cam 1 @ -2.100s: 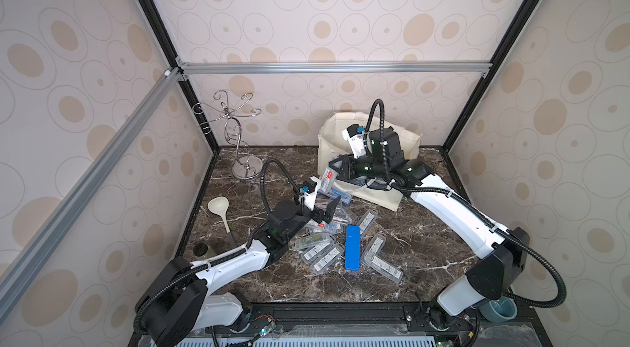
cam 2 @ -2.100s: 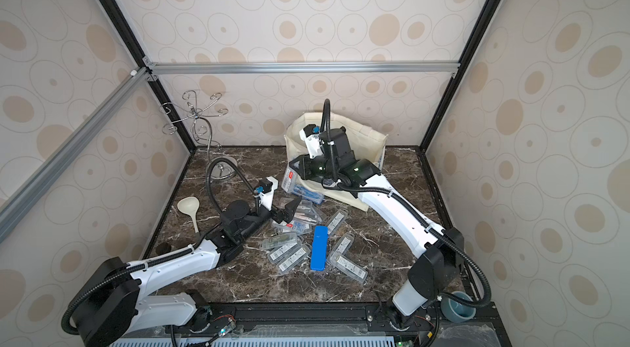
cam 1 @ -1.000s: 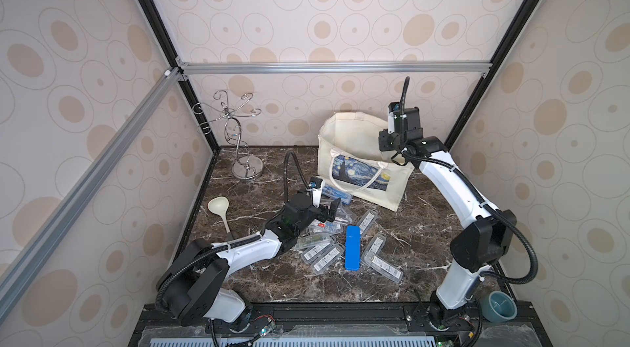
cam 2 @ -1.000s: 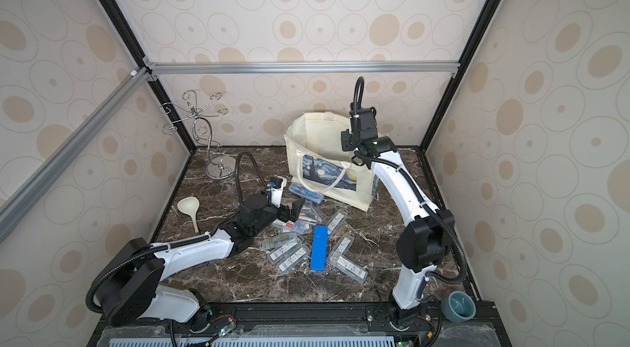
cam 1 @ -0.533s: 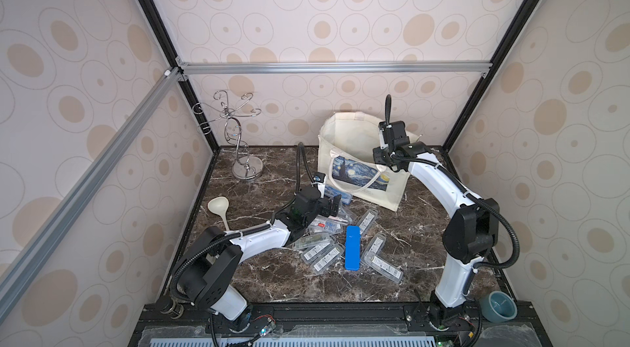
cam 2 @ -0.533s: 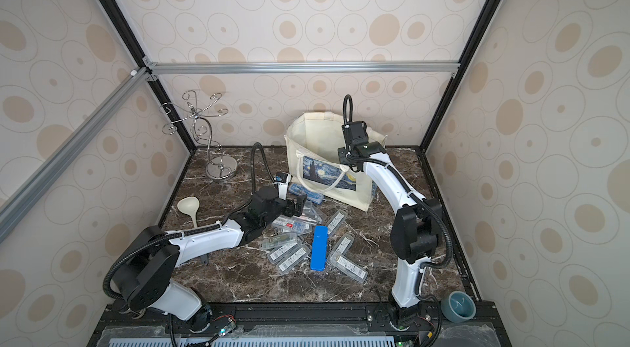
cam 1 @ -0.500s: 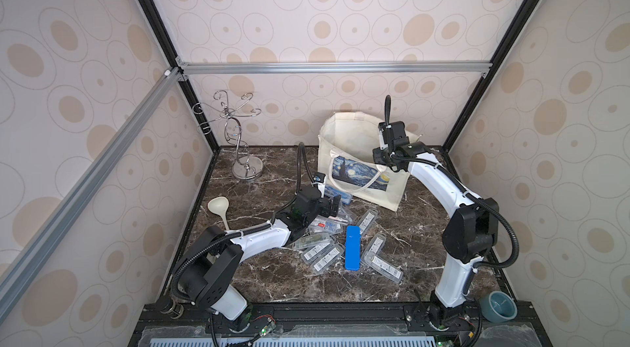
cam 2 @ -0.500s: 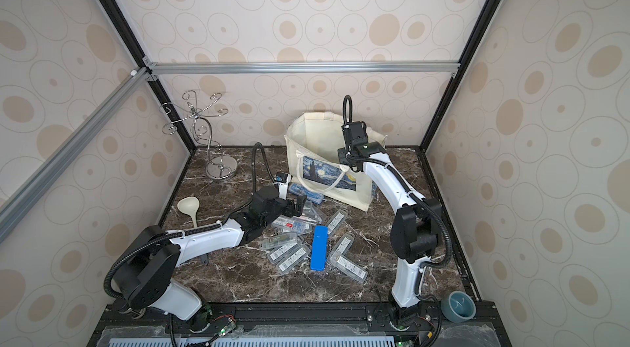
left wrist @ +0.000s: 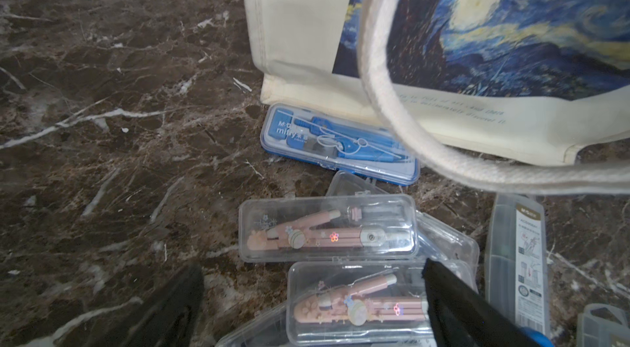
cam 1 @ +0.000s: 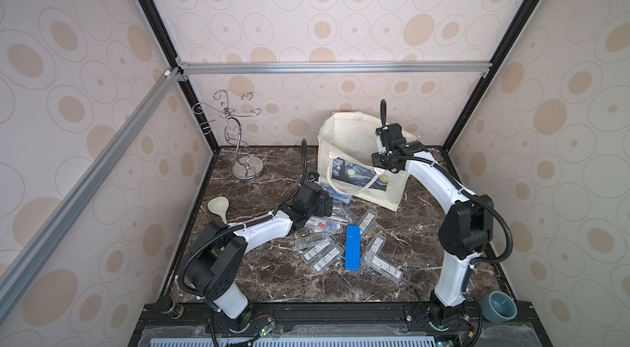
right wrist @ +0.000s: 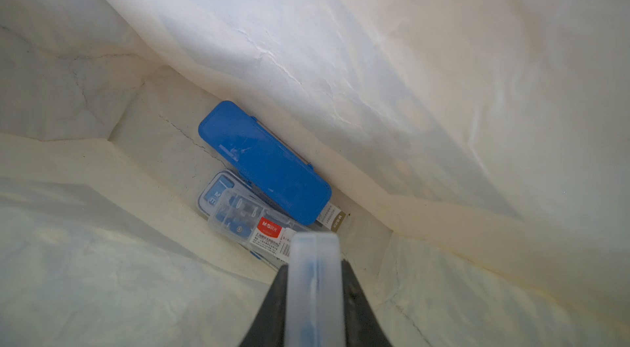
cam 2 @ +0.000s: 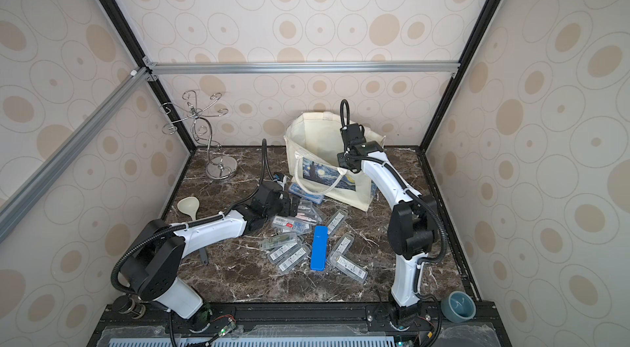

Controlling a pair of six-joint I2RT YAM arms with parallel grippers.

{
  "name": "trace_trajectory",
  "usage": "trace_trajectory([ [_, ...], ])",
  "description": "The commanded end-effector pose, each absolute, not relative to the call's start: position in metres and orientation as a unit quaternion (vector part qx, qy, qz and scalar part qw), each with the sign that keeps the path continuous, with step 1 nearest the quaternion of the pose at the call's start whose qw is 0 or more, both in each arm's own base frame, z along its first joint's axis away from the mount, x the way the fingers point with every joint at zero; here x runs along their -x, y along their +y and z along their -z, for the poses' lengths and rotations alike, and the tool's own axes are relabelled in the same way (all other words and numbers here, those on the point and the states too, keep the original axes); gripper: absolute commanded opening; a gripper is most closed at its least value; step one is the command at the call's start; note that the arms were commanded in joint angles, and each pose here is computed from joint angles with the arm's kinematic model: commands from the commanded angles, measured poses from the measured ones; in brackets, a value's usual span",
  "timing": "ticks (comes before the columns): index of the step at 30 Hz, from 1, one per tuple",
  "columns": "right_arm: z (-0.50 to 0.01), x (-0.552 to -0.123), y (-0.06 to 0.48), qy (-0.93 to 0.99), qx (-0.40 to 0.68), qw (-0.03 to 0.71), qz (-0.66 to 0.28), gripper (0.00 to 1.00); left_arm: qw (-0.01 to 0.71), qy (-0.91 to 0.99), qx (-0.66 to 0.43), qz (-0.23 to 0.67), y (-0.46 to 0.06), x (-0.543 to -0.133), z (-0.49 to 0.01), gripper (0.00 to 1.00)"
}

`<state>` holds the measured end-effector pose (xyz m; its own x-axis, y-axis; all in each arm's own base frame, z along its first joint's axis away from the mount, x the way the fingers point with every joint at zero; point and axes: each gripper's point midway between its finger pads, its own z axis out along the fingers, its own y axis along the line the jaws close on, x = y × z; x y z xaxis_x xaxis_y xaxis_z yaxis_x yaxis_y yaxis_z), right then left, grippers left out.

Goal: Put the compass set into the canvas bag
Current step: Place the compass set in the canvas bag, then pick up the compass set at the center of the board.

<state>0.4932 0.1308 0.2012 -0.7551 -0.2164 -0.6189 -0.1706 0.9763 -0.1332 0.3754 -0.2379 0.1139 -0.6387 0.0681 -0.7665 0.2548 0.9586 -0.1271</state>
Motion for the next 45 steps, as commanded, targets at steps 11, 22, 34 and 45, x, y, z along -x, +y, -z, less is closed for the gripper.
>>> trace_trajectory([
  [11,-0.249,-0.493,0.141,0.920,0.114,0.375,0.005,0.49,0.400,0.909,-0.084,0.080,-0.223,-0.372,-0.122,1.00],
  [22,-0.310,-0.465,0.148,0.883,0.135,0.446,-0.047,0.53,0.380,0.917,-0.121,0.022,-0.206,-0.365,-0.116,1.00],
  [34,-0.353,-0.386,0.164,0.846,0.174,0.478,-0.158,0.64,0.376,0.914,-0.147,0.048,-0.205,-0.344,-0.118,1.00],
  [45,-0.330,-0.300,0.185,0.844,0.191,0.441,-0.237,0.71,0.440,0.871,-0.145,0.161,-0.233,-0.342,-0.145,1.00],
])
